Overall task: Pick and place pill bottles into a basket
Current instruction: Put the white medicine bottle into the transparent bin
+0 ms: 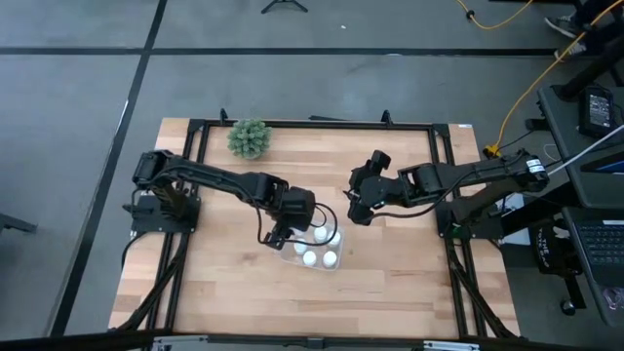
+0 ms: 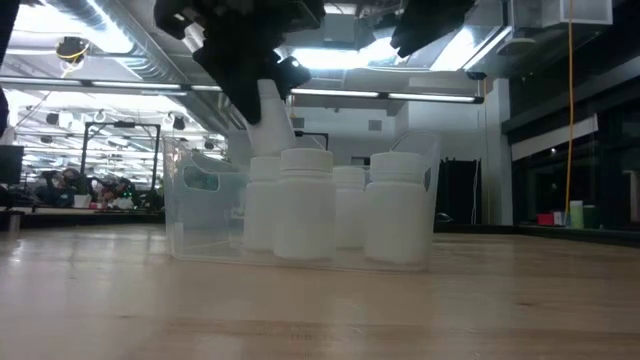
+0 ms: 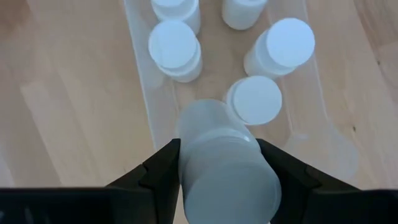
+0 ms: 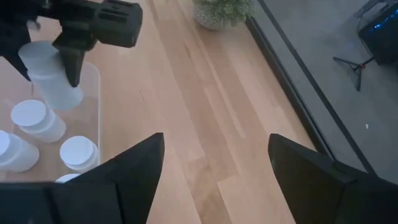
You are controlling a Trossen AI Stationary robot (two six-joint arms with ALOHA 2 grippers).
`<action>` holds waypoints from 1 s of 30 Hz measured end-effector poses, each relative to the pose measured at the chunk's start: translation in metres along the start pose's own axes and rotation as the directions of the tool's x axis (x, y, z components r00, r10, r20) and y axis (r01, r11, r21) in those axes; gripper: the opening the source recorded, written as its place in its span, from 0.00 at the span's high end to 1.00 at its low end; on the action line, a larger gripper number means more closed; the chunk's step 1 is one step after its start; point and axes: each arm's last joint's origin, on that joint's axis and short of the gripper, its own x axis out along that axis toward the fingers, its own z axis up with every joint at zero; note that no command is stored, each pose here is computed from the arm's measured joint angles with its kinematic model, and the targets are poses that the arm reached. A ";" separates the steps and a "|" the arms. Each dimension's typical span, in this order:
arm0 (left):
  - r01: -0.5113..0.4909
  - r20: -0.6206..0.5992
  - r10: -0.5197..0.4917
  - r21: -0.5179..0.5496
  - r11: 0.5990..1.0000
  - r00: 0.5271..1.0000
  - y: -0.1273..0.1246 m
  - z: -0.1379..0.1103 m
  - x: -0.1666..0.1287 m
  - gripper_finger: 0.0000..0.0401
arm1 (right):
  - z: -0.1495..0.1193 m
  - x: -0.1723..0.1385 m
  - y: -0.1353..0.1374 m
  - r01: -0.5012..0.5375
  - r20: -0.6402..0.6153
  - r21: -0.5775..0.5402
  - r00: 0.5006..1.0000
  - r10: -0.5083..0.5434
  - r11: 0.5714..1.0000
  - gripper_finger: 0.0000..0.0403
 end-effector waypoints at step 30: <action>0.095 -0.059 -0.097 -0.030 0.995 0.994 -0.001 -0.022 0.049 0.57 | -0.002 0.000 0.000 0.003 -0.017 0.008 1.000 -0.003 1.000 0.28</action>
